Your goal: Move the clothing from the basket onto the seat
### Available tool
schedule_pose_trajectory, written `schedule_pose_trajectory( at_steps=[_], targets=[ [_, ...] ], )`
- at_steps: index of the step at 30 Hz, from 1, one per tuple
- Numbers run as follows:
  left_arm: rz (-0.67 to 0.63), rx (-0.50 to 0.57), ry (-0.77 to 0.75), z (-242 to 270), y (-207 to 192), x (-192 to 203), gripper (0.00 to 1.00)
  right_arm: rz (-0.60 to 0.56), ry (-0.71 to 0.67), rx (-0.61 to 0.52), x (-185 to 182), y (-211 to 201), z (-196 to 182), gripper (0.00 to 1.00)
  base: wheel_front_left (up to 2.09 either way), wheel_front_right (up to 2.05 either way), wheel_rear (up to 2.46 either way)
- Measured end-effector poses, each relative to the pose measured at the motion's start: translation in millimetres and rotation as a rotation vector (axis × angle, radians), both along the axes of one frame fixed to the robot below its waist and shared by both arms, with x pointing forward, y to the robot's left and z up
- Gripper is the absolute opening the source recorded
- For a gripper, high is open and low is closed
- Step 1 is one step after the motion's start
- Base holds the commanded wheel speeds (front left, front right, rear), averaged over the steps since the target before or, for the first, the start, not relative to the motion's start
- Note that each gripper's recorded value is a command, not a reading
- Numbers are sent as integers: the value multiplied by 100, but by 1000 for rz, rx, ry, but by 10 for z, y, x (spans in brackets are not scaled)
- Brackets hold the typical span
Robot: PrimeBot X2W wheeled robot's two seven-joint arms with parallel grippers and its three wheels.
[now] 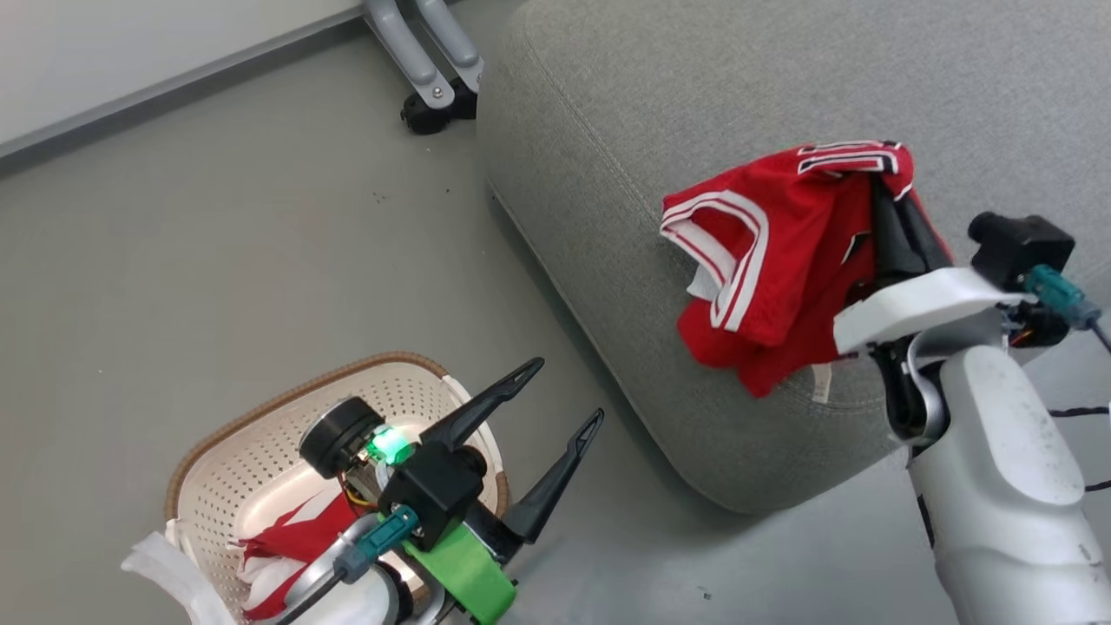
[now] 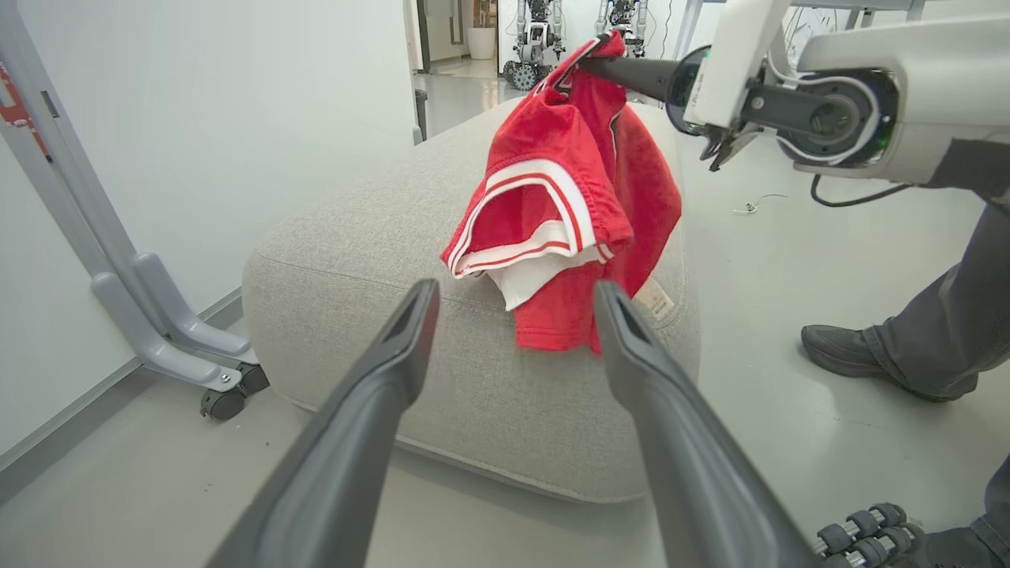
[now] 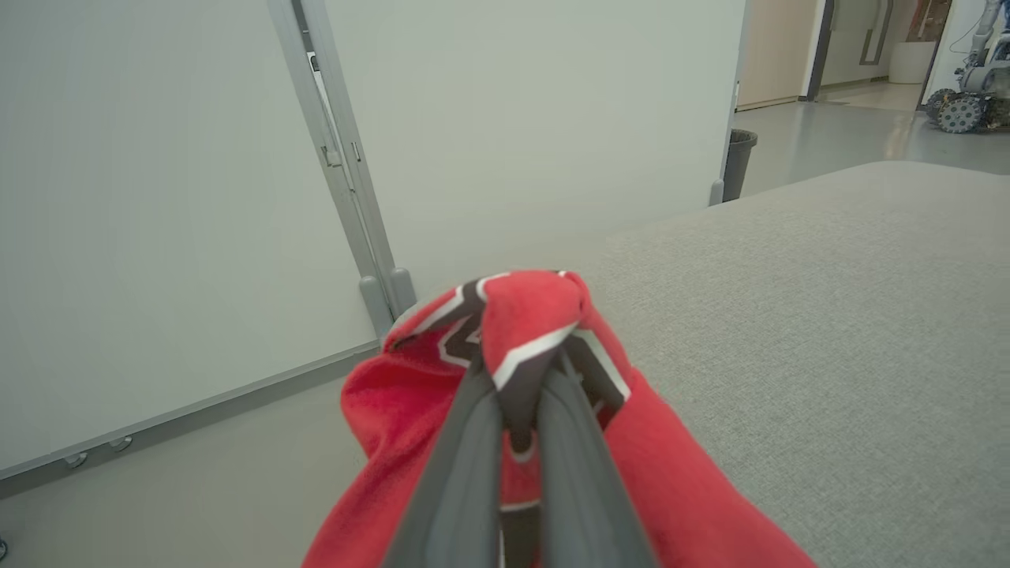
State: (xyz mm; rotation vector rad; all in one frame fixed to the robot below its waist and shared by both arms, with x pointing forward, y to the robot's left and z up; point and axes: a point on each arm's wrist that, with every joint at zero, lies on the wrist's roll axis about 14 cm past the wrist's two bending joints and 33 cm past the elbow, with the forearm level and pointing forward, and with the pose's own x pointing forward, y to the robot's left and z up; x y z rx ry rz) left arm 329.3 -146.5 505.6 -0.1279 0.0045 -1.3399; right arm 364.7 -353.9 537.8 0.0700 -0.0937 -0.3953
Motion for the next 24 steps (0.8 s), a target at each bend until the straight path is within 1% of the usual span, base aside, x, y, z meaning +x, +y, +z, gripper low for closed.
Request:
schedule_pose_trajectory(
  at_steps=[3, 8, 12, 15, 19, 21, 24],
  targets=[
    [-13, -7, -9, -11, -26, 94, 100, -50, -37, -18, 88, -221, 162, 0, 0, 0, 0],
    [0, -35, -20, -21, -20, 349, 100, -122, -89, -53, 310, -589, 422, 0, 0, 0, 0],
    [32, -46, -34, -95, 55, 613, 100, -142, -112, -90, 615, -775, 588, 0, 0, 0, 0],
    [51, -47, -34, -187, 111, 771, 100, -164, -114, -112, 812, -916, 630, 0, 0, 0, 0],
    [78, -36, -31, -359, 205, 969, 100, -180, -81, -116, 1082, -1032, 488, 0, 0, 0, 0],
    [89, -30, -23, -454, 248, 1045, 100, -179, -41, -104, 1209, -1040, 300, 0, 0, 0, 0],
    [102, -15, 2, -637, 316, 1123, 100, -188, 64, -75, 1298, -1049, -154, 0, 0, 0, 0]
  ],
)
